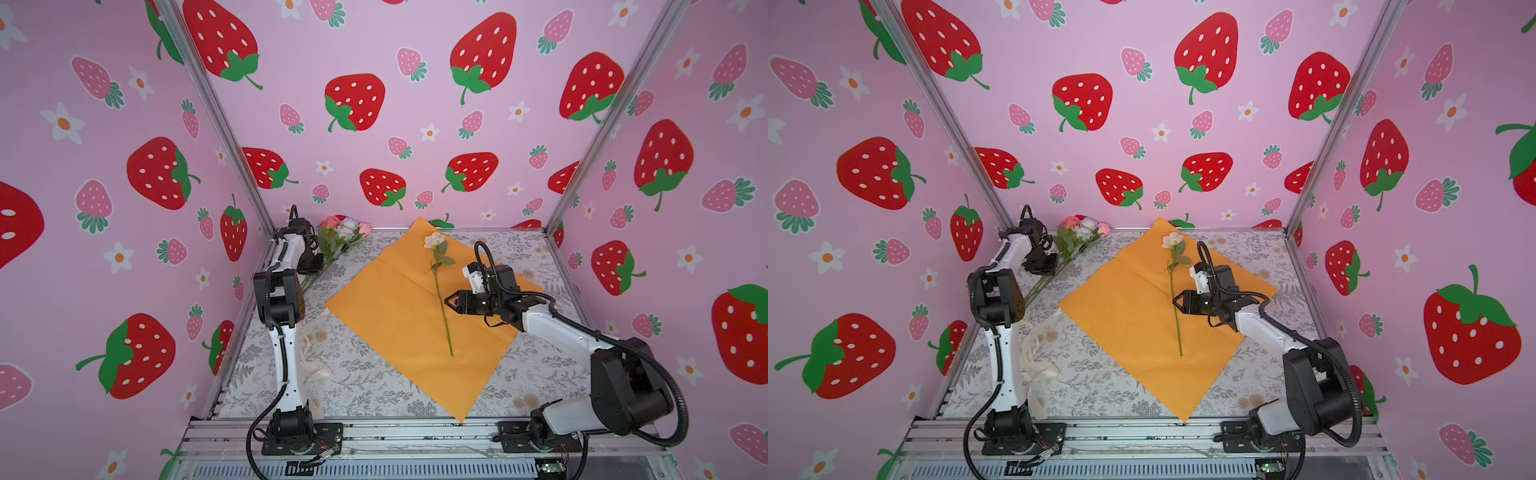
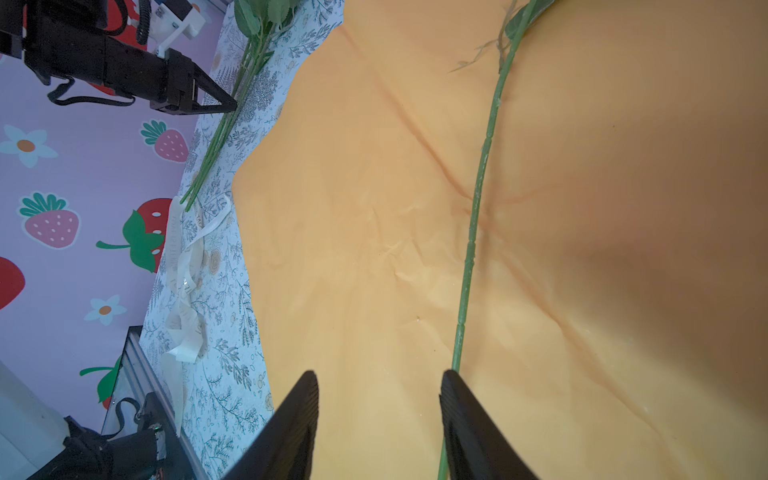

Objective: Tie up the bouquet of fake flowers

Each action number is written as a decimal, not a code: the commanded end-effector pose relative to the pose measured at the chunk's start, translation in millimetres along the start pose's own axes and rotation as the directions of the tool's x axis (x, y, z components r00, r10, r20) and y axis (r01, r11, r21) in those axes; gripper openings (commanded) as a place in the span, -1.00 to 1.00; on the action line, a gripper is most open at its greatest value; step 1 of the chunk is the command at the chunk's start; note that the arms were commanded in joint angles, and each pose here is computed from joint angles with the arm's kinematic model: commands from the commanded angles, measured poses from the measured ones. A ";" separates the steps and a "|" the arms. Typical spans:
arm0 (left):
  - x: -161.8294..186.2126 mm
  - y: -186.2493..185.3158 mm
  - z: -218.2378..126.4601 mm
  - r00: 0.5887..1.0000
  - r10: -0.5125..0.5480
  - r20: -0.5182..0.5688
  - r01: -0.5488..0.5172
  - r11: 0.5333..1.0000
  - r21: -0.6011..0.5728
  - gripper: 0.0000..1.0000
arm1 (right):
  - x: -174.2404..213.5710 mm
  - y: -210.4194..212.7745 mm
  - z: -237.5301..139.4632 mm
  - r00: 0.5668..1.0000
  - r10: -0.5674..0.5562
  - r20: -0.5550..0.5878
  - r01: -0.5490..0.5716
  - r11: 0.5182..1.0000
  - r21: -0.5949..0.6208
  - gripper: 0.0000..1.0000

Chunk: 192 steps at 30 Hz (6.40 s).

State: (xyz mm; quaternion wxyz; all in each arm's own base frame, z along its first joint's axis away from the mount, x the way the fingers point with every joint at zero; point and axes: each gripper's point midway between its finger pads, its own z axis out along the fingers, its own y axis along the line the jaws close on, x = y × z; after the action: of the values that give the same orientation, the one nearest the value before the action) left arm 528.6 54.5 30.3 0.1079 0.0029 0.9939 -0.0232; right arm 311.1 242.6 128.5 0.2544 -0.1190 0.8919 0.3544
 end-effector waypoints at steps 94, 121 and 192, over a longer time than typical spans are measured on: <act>36.3 -108.6 -42.7 0.997 -0.078 0.021 0.072 0.975 0.208 -1.00 | 19.0 9.9 -9.8 1.000 0.016 0.016 -0.016 0.999 -0.047 0.02; 55.9 -385.0 -42.8 0.955 -0.293 -0.035 0.256 0.764 0.592 -1.00 | 30.5 -45.0 -52.6 0.979 0.152 0.139 -0.170 0.976 0.134 0.02; -14.1 -90.6 -3.6 0.968 0.250 -0.005 -0.250 0.968 -0.007 0.09 | 15.0 56.0 42.7 0.989 -0.145 -0.041 0.142 0.988 -0.054 0.02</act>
State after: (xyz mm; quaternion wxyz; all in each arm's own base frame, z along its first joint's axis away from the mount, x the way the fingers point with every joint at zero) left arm 536.6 -40.5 37.1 0.1062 0.1154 0.9876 -0.0040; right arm 289.9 310.4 123.6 0.2528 -0.1902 0.8759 0.3643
